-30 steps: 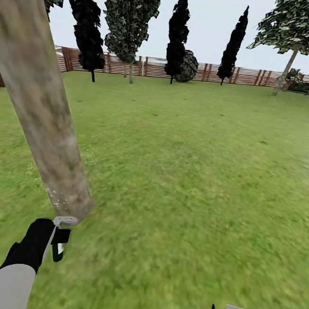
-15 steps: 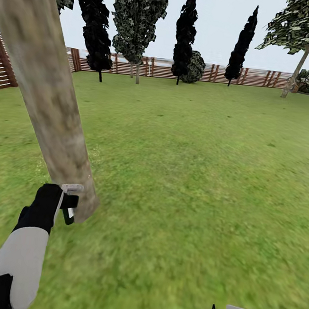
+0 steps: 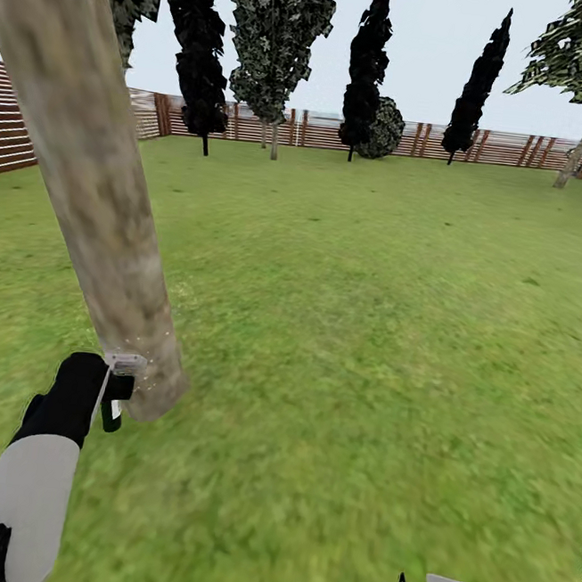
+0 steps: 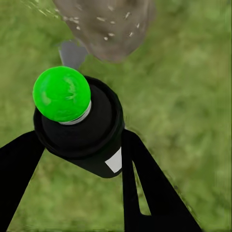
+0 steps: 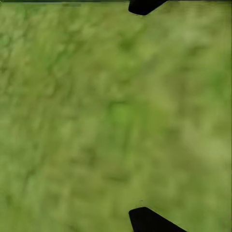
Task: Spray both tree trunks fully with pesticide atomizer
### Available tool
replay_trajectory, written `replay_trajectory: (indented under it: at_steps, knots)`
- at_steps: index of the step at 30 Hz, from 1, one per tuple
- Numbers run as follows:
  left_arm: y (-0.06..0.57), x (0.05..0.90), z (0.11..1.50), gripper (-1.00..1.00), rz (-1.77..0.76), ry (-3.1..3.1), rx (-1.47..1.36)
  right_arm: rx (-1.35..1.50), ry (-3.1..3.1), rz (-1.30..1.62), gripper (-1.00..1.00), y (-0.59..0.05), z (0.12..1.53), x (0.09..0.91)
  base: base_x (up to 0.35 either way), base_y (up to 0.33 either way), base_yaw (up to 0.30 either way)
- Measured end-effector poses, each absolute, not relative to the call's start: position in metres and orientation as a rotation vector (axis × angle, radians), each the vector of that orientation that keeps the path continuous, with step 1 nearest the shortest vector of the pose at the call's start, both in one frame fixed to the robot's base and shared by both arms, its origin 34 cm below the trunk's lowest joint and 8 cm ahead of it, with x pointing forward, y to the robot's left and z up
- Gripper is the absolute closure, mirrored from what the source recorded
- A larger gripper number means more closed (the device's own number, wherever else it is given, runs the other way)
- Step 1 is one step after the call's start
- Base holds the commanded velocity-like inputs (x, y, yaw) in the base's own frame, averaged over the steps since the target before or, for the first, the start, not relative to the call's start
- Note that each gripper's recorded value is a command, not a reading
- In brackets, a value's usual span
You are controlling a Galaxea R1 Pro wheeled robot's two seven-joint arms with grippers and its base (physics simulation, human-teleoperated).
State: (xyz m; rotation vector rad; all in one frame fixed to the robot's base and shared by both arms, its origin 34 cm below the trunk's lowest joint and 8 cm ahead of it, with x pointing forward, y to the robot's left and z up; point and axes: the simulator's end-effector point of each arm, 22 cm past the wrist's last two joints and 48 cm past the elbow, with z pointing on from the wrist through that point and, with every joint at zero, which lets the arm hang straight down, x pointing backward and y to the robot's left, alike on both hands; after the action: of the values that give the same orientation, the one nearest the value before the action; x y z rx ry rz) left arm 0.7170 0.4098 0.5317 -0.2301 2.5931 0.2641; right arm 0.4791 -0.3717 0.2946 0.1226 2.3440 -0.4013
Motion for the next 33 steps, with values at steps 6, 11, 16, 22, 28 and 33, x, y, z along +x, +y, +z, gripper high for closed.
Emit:
replay_trajectory:
  at_steps: [6, 11, 16, 22, 28, 33]
  knots:
    - [0.418, 0.709, 0.528, 1.00, 0.339, 2.608, -0.201, 0.122, 2.344, -0.401, -1.00, -0.371, 0.295, 0.479, 0.024, -0.271, 0.056]
    - [0.423, 0.708, 0.529, 1.00, 0.353, 2.607, -0.203, 0.122, 2.344, -0.400, -1.00, -0.371, 0.294, 0.479, 0.001, -0.274, 0.264]
    - [0.425, 0.708, 0.530, 1.00, 0.355, 2.606, -0.203, 0.121, 2.344, -0.400, -1.00, -0.371, 0.295, 0.479, 0.063, -0.274, 0.275]
    - [0.422, 0.707, 0.527, 1.00, 0.352, 2.612, -0.200, 0.121, 2.344, -0.400, -1.00, -0.371, 0.295, 0.479, 0.150, -0.260, 0.107]
    - [0.421, 0.708, 0.527, 1.00, 0.351, 2.612, -0.199, 0.121, 2.344, -0.400, -1.00, -0.371, 0.295, 0.479, 0.147, -0.255, 0.001]
    - [0.420, 0.708, 0.527, 1.00, 0.350, 2.612, -0.199, 0.121, 2.344, -0.400, -1.00, -0.371, 0.295, 0.479, 0.145, -0.255, 0.023]
